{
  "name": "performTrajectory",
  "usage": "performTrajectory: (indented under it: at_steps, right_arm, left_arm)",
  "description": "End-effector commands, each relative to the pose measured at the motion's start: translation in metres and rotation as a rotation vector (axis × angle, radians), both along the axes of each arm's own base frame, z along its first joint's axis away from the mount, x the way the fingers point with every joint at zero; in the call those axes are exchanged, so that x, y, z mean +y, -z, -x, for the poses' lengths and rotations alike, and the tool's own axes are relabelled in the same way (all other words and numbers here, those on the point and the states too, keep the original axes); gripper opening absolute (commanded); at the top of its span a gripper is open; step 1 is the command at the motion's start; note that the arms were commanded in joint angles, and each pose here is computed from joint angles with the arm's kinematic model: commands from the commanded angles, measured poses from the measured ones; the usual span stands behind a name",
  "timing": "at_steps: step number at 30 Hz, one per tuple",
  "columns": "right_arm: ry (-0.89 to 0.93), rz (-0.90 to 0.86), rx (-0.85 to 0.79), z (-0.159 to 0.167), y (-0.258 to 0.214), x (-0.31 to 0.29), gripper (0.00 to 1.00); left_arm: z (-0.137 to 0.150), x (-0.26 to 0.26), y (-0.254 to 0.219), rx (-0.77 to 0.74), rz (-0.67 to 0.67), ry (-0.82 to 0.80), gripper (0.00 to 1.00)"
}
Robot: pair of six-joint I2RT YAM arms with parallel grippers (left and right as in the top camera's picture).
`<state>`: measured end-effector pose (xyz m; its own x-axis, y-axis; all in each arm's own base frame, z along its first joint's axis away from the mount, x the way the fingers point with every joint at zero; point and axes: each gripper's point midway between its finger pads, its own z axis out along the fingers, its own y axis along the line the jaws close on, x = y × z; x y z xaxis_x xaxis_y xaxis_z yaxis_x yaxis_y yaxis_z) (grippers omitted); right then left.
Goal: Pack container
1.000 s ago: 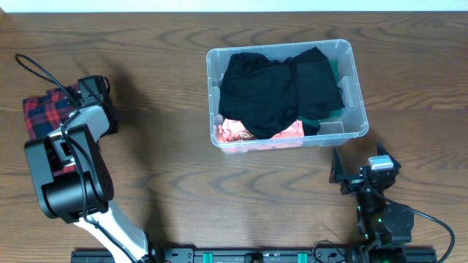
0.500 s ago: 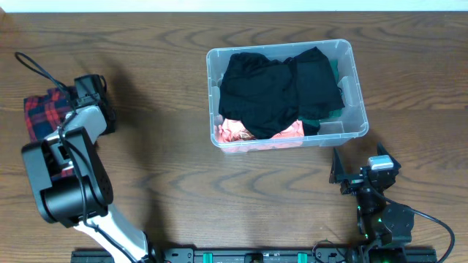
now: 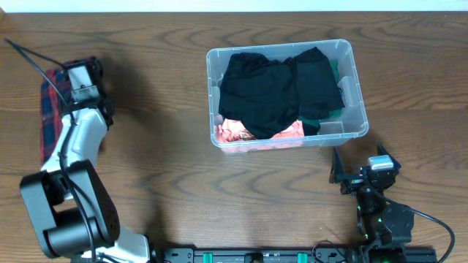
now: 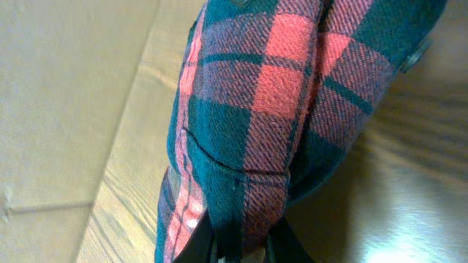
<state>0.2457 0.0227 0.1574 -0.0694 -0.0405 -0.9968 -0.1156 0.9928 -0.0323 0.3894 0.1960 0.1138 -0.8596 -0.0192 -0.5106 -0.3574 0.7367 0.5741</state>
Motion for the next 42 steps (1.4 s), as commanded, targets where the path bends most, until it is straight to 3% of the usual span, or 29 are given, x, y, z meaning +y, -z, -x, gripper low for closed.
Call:
performTrajectory:
  at_steps: [1,11,20,27,35,42]
  right_arm:
    - [0.011,0.013,0.001,0.0,0.001,-0.003,0.99]
    - [0.011,0.013,0.001,0.0,0.001,-0.003,0.99]
    - [0.011,0.013,0.001,0.0,0.001,-0.003,0.99]
    - [0.011,0.013,0.001,0.0,0.001,-0.003,0.99]
    - [0.011,0.013,0.001,0.0,0.001,-0.003,0.99]
    - [0.011,0.013,0.001,0.0,0.001,-0.003,0.99]
  left_arm:
    - [-0.011,-0.015,-0.035,-0.046,-0.067,0.081,0.06]
    - [-0.044,-0.13,-0.115,-0.176,-0.196,0.454,0.06]
    - [-0.029,-0.295,-0.169,-0.351,-0.151,0.9,0.06]
    - [0.004,-0.402,-0.166,-0.388,-0.04,1.217,0.06]
    - [0.026,-0.453,-0.152,-0.365,0.029,1.386,0.06]
    - [0.027,-0.48,-0.129,-0.331,0.036,1.434,0.06]
